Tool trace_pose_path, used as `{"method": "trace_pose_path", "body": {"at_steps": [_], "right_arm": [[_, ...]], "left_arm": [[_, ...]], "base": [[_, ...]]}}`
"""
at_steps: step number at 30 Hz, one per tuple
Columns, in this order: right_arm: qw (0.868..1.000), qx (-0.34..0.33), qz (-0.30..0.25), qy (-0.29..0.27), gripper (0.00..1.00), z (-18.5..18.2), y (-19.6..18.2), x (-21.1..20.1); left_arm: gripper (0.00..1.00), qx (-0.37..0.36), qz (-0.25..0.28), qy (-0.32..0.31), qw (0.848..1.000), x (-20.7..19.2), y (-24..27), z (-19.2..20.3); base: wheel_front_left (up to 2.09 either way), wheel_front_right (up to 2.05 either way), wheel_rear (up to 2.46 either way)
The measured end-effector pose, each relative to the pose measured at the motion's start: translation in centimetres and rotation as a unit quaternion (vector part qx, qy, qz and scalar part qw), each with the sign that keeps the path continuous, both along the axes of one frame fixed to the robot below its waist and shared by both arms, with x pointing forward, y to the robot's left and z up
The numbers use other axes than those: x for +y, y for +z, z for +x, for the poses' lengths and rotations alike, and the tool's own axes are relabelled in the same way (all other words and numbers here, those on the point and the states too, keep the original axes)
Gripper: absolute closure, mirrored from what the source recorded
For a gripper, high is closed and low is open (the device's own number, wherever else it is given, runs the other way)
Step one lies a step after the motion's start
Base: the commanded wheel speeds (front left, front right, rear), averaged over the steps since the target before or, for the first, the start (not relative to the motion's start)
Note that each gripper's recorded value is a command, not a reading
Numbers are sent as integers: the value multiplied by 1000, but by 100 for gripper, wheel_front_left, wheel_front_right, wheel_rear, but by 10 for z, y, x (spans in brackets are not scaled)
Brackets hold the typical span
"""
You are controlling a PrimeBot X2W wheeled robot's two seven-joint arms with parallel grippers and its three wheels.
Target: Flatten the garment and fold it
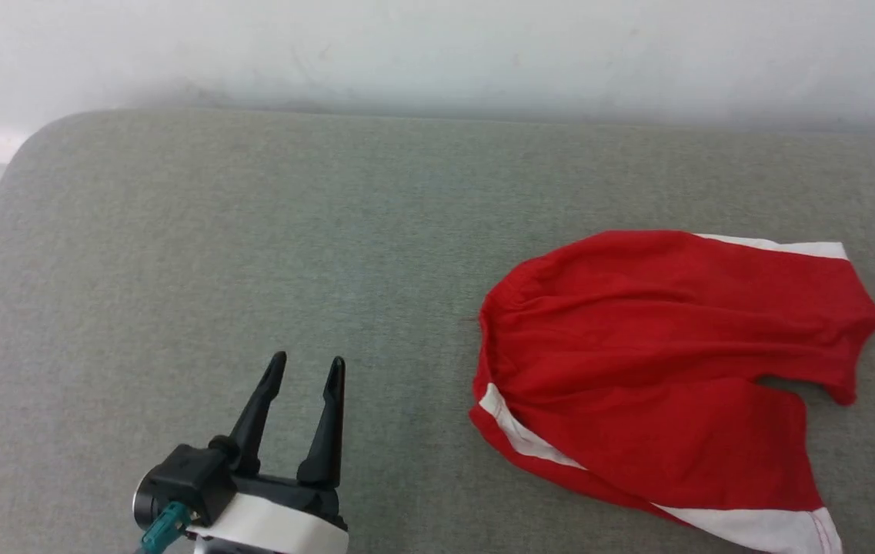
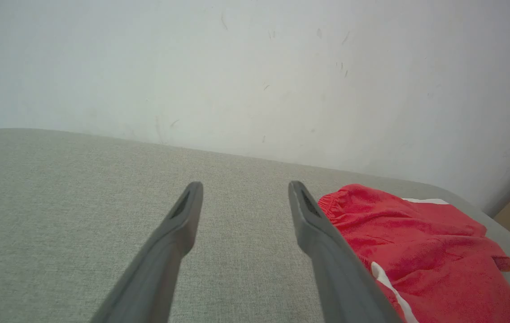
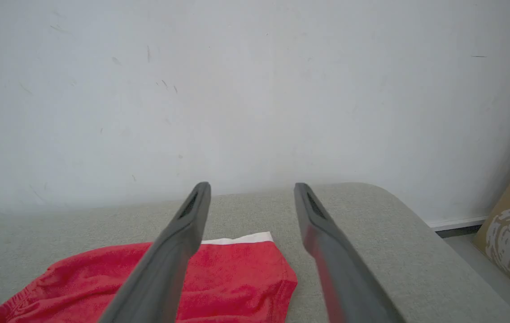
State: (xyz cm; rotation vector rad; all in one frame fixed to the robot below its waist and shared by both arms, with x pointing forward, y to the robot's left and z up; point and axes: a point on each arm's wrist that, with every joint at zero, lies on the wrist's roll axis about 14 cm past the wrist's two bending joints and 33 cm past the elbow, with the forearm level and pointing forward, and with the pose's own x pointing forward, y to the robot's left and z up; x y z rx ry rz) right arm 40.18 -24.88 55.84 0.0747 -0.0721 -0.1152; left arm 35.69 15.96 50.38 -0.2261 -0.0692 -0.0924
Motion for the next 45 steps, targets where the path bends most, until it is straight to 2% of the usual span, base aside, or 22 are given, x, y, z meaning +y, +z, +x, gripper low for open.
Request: {"method": "trace_pose_path", "body": {"at_steps": [5, 11, 14, 17, 20, 23, 30, 39, 40, 41, 42, 45], "right_arm": [[999, 10, 34, -11, 0, -31, -24, -8], [999, 14, 35, -21, 0, -39, -34, -12], [999, 20, 31, -20, 0, -35, -38, -11], [999, 22, 27, -17, 0, -29, -40, -9], [999, 28, 28, -15, 0, -25, -45, -7], [999, 40, 31, -10, 0, -23, -53, -4], [998, 58, 29, -16, 0, -17, -66, -7], [997, 71, 23, -31, 0, -12, -74, -16], [997, 72, 23, -32, 0, -12, -74, -17], [997, 72, 22, -33, 0, -12, -75, -18], [996, 73, 22, -34, 0, -12, -75, -19], [996, 74, 21, -37, 0, -11, -76, -21]], "left_arm": [[0, -4, 20, -36, 999, -14, 2, 10], [0, 4, 68, -120, 990, -51, 14, 50], [0, 28, 112, -172, 978, -73, 16, 74], [0, 48, 167, -223, 959, -95, 19, 96], [0, 79, 192, -258, 944, -115, 14, 111], [0, 124, 207, -282, 929, -129, -4, 119], [0, 184, 199, -317, 909, -153, -39, 131], [0, 292, 213, -343, 867, -157, -104, 124], [36, 299, 210, -348, 864, -159, -108, 122], [91, 301, 205, -352, 862, -161, -109, 121], [100, 303, 202, -356, 861, -164, -109, 121], [100, 298, 183, -360, 865, -168, -105, 122]], "base": [[0, 0, 0], [0, 0, 0], [0, 0, 0], [0, 0, 0], [0, 0, 0], [0, 0, 0], [0, 0, 0], [0, 0, 0], [0, 0, 0], [0, 0, 0], [0, 0, 0], [0, 0, 0]]}}
